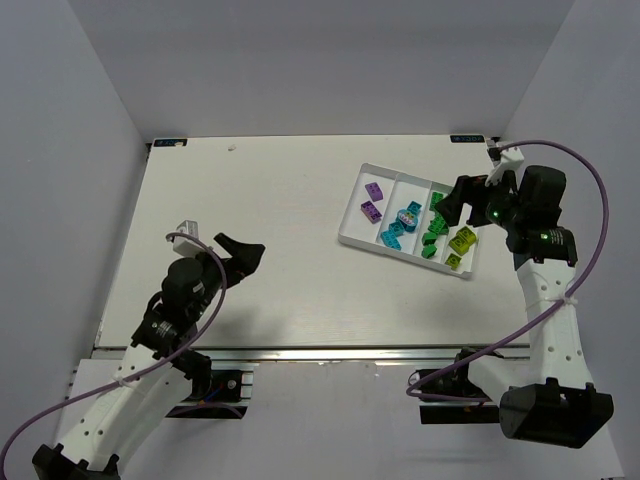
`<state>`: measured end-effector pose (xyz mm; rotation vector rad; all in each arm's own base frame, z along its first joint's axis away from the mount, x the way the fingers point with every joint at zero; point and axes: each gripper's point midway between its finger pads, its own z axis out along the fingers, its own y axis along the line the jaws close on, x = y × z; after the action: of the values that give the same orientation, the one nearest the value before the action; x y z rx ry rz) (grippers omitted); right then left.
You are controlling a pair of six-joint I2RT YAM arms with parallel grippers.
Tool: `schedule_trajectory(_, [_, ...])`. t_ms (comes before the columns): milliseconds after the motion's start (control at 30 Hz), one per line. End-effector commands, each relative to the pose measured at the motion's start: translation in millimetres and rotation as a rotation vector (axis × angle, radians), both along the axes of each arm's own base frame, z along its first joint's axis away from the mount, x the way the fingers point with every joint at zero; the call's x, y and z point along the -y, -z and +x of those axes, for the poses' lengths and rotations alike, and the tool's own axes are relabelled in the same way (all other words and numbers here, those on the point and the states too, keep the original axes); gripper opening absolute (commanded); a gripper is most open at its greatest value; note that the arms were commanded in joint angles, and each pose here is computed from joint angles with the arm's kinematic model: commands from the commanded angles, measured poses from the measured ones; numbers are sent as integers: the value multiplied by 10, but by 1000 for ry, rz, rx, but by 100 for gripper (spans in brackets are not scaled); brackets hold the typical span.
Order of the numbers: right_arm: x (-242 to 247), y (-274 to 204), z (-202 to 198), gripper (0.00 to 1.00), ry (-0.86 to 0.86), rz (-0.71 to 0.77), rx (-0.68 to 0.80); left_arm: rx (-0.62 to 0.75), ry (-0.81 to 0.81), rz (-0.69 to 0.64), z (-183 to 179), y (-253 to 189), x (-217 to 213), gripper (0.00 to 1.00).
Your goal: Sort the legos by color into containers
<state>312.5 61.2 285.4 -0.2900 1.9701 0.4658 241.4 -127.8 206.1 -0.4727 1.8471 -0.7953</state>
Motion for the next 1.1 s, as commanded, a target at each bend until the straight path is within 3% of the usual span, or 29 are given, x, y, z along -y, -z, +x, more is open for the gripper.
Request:
schedule_trajectory(0, [82,137,-59,89,85,22,-88,43,14,-30,-21,-167,14,98])
schedule_trajectory(1067, [78,476,-197,89,42,-27,-136,62,-12,-90,-164,-161,-71,98])
